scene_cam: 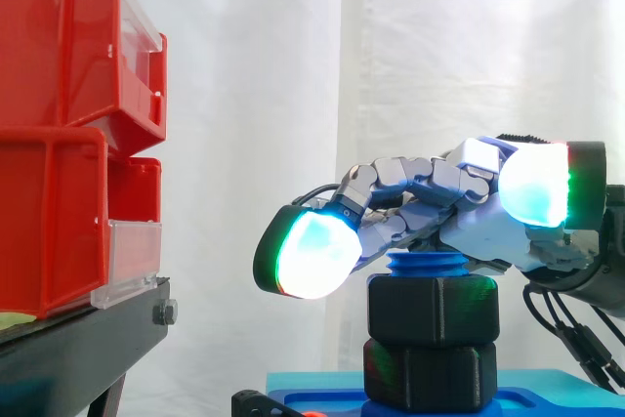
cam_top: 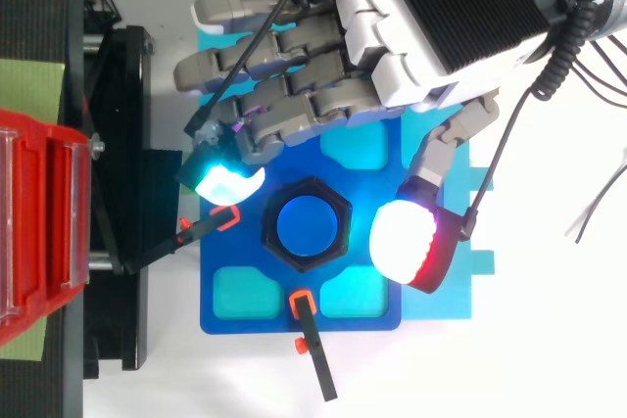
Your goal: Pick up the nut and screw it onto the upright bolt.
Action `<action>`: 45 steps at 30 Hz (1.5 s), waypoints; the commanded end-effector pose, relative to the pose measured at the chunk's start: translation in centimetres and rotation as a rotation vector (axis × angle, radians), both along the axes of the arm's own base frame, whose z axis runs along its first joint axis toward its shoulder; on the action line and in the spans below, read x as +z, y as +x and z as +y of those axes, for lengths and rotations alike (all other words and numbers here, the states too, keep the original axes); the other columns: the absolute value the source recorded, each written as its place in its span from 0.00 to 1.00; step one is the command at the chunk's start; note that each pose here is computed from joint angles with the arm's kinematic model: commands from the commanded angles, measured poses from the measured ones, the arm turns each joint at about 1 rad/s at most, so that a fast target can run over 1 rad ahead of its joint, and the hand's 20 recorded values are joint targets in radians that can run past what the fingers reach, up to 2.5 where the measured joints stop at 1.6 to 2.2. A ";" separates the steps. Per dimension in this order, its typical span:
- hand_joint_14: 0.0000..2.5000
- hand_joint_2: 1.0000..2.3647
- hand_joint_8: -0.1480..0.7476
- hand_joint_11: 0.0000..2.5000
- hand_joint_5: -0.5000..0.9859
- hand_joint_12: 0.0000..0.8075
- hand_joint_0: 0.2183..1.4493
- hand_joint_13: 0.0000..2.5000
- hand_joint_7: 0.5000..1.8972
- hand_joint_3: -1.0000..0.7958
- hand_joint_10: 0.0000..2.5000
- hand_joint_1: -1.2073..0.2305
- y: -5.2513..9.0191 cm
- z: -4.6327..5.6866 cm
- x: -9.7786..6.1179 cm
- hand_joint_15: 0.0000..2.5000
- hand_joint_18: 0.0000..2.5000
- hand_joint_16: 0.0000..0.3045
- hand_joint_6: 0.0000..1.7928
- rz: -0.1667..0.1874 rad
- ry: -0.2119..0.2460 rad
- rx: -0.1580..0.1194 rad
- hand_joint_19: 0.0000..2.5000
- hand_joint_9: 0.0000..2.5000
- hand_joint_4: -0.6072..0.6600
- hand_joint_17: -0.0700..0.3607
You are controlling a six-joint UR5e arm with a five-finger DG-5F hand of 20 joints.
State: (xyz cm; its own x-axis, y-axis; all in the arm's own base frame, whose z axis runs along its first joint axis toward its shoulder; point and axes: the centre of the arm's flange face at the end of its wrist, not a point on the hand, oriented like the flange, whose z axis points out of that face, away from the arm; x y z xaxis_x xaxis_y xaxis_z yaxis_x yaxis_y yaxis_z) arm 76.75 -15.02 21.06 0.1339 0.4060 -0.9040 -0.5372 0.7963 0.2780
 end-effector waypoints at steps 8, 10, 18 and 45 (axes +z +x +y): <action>0.00 0.00 0.52 0.00 0.26 0.47 0.17 0.18 0.36 0.28 0.00 0.80 0.0 0.2 -0.1 0.00 0.05 0.16 0.28 0.002 0.000 0.003 0.00 0.25 0.74 0.41; 0.00 0.00 0.52 0.00 0.26 0.47 0.17 0.18 0.38 0.28 0.00 0.79 0.0 0.2 -0.1 0.00 0.05 0.15 0.28 0.002 0.000 0.003 0.00 0.25 0.74 0.41; 0.00 0.00 0.52 0.00 0.28 0.46 0.17 0.20 0.44 0.28 0.00 0.79 0.0 0.2 -0.1 0.00 0.06 0.15 0.28 0.005 0.000 0.003 0.00 0.28 0.75 0.40; 0.00 0.00 0.48 0.01 0.36 0.38 0.20 0.29 0.67 0.28 0.00 0.72 -0.7 -2.9 0.1 0.01 0.18 0.12 0.28 -0.017 -0.011 -0.019 0.00 0.45 0.65 0.36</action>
